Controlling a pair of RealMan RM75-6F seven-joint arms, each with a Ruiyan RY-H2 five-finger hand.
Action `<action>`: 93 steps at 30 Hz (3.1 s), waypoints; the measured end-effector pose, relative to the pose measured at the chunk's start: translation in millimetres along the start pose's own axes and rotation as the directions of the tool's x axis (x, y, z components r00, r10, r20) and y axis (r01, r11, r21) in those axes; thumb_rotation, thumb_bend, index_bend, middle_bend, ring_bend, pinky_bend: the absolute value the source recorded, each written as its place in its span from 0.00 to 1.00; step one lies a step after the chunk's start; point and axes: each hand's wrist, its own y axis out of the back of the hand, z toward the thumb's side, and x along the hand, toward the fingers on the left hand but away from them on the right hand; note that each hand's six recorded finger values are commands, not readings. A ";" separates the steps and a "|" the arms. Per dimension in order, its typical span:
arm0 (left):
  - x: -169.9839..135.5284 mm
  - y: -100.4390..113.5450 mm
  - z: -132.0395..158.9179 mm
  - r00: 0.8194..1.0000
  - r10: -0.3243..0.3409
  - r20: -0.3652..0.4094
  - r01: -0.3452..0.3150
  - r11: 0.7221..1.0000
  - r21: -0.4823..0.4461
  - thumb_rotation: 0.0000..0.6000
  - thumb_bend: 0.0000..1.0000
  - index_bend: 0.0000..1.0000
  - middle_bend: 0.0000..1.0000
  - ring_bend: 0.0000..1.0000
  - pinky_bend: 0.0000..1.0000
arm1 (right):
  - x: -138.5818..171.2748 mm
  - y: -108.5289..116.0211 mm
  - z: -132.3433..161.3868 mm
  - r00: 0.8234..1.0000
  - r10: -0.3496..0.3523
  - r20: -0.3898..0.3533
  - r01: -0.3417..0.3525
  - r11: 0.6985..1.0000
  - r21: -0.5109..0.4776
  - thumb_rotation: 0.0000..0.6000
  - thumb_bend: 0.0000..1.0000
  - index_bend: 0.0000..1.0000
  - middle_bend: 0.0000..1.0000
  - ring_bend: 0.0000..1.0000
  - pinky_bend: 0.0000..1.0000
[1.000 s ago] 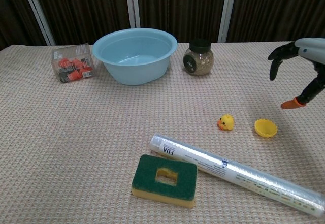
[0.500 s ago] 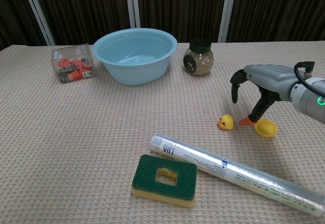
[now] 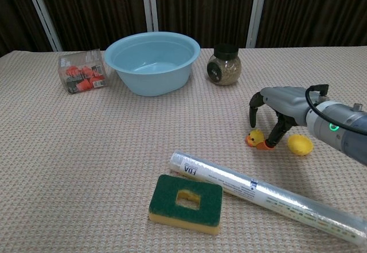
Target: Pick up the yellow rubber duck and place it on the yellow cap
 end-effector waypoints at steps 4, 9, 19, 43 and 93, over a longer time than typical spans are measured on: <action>-0.1 -0.3 0.9 1.000 -0.002 0.003 0.002 1.000 -0.005 1.00 0.07 0.00 0.00 0.00 0.00 | -2.7 -3.9 -0.3 1.000 0.007 0.008 -0.007 1.000 0.009 1.00 0.17 0.44 0.13 0.00 0.01; -0.3 0.1 1.6 1.000 -0.001 0.006 0.002 1.000 -0.015 1.00 0.08 0.00 0.00 0.00 0.00 | -5.1 -6.6 0.3 1.000 0.014 0.013 -0.014 1.000 0.014 1.00 0.21 0.46 0.14 0.00 0.01; 0.0 -0.2 2.6 1.000 -0.005 0.010 0.005 1.000 -0.029 1.00 0.08 0.00 0.00 0.00 0.00 | -3.4 -7.2 6.0 1.000 0.015 0.004 -0.015 1.000 0.005 1.00 0.26 0.52 0.15 0.00 0.01; -1.0 -0.4 1.2 1.000 -0.006 0.003 0.006 1.000 -0.029 1.00 0.08 0.00 0.00 0.00 0.00 | 18.4 40.0 -39.3 0.993 -0.068 0.093 0.069 0.998 0.001 1.00 0.27 0.52 0.15 0.00 0.01; -0.2 -1.5 -0.2 1.000 -0.002 -0.012 0.002 0.999 -0.035 1.00 0.08 0.00 0.00 0.00 0.00 | 42.3 11.0 -63.7 0.990 0.016 0.140 -0.011 0.999 -0.039 1.00 0.19 0.29 0.03 0.00 0.00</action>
